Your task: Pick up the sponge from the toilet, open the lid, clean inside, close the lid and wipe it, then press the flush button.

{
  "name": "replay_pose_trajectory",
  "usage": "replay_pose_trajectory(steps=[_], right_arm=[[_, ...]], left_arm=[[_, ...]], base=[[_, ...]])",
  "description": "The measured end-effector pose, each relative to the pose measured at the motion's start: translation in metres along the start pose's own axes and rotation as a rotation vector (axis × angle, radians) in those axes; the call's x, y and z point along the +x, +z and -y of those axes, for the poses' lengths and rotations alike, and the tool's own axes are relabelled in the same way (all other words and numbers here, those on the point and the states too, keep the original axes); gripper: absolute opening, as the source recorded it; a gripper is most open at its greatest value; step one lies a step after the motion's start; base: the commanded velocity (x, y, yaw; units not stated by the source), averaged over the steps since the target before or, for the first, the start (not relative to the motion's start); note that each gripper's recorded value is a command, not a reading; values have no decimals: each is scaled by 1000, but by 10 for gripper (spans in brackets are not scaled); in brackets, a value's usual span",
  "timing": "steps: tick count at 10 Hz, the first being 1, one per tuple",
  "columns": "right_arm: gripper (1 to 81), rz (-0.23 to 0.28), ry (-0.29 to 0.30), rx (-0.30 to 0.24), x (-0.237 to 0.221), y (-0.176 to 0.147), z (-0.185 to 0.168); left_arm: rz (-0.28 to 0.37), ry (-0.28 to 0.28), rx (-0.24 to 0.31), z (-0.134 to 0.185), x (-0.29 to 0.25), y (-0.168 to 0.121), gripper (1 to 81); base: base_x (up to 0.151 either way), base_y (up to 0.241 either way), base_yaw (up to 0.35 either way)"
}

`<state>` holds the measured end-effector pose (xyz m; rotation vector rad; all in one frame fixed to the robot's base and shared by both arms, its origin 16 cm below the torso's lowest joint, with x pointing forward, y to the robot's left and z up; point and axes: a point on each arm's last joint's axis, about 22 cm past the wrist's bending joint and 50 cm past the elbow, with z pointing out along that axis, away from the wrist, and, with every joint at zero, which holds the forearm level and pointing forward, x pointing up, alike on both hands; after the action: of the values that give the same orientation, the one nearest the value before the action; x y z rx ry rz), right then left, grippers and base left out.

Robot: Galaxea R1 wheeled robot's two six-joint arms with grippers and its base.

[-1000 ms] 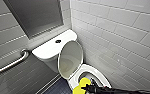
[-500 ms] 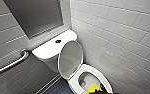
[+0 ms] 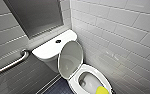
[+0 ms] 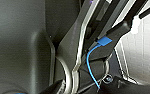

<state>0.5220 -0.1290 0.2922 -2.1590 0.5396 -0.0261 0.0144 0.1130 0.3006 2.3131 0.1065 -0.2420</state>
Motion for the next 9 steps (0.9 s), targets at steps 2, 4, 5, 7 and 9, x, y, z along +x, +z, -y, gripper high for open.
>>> replay_pose_trajectory(steps=[2,4,5,7,9], right_arm=[[10,-19,16,-18,-2,-32,-19],[10,-41,39,-44,-7,-66,-42],[10,-48,46,-61,-9,-81,-51],[10,-50,60,-88,-17,-104,-65],[10,-38,83,-108,-31,-121,-75]], left_arm=[[-1,0,-5,-3,1,2,811],[-2,1,-5,-3,1,2,811],[-2,2,-5,-3,1,2,811],[-4,3,-5,-3,1,2,811],[-10,15,-11,-6,4,6,811]], base=[[0,0,0],[0,0,0],[0,0,0],[0,0,0],[0,0,0]])
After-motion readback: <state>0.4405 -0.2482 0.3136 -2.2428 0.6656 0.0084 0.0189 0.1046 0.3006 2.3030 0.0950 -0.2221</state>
